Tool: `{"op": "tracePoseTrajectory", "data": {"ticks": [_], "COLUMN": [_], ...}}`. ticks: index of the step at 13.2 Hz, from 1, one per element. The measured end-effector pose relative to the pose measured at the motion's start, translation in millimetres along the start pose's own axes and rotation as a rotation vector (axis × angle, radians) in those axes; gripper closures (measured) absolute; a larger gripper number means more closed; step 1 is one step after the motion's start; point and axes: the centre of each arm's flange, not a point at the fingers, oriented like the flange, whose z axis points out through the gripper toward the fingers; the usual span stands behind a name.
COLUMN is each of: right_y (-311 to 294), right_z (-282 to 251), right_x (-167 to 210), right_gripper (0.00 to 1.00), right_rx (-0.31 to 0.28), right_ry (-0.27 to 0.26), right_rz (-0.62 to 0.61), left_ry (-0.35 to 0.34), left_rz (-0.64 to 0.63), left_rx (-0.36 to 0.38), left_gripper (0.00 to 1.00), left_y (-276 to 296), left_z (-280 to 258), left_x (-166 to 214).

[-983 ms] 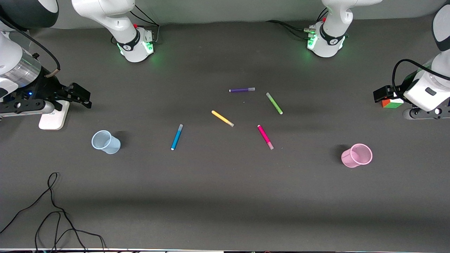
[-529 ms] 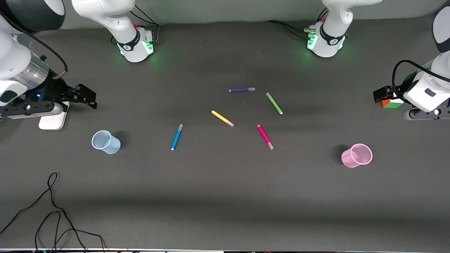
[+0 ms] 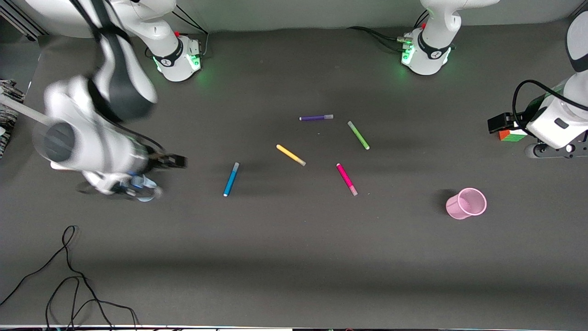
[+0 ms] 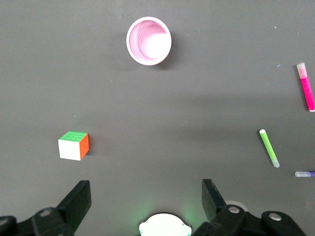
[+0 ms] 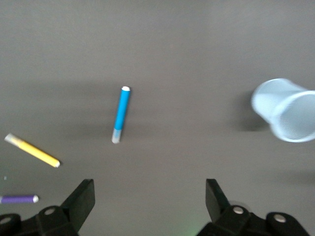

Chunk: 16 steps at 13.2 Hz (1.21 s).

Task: Place pink and blue markers in matching cups
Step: 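Lower the right gripper onto the blue marker while the left gripper reaches the pink marker, then grasp the blue marker with the right gripper while the left grasps pink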

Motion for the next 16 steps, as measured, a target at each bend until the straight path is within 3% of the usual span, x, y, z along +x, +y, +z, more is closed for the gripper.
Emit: {"op": "tracePoseTrajectory", "data": {"ticks": [4,6,8,11,13,16], "right_y": [-35.3,-32.9,-34.5,-37.7,-38.1,-37.2], "right_z": [129.8,184.6,217.3,220.5,219.0,228.2], "right_x": [56.3,76.9,91.1,94.9,95.6,99.3], "right_gripper": [0.00,0.00,0.00,0.05,0.26,0.30], "right_rx": [0.063,0.075,0.081,0.084,0.085,0.089], "right_ry": [-0.206,-0.263,-0.261,-0.255,-0.252,-0.239], "right_rz": [0.119,0.206,0.283,0.307,0.310,0.317], "left_ry": [-0.106,-0.117,-0.097,-0.074,-0.055,-0.066], "left_rz": [0.002,-0.068,-0.169,-0.322,-0.438,-0.534], "left_rx": [-0.048,-0.079,-0.090,-0.079,-0.093,-0.095], "left_gripper": [0.00,0.00,0.00,0.00,0.00,0.01], "left_y": [58.7,120.8,180.5,267.6,301.6,326.1], "left_z": [62.5,106.6,151.4,206.6,225.6,251.4], "left_x": [42.2,72.9,96.8,102.7,101.0,95.8]}}
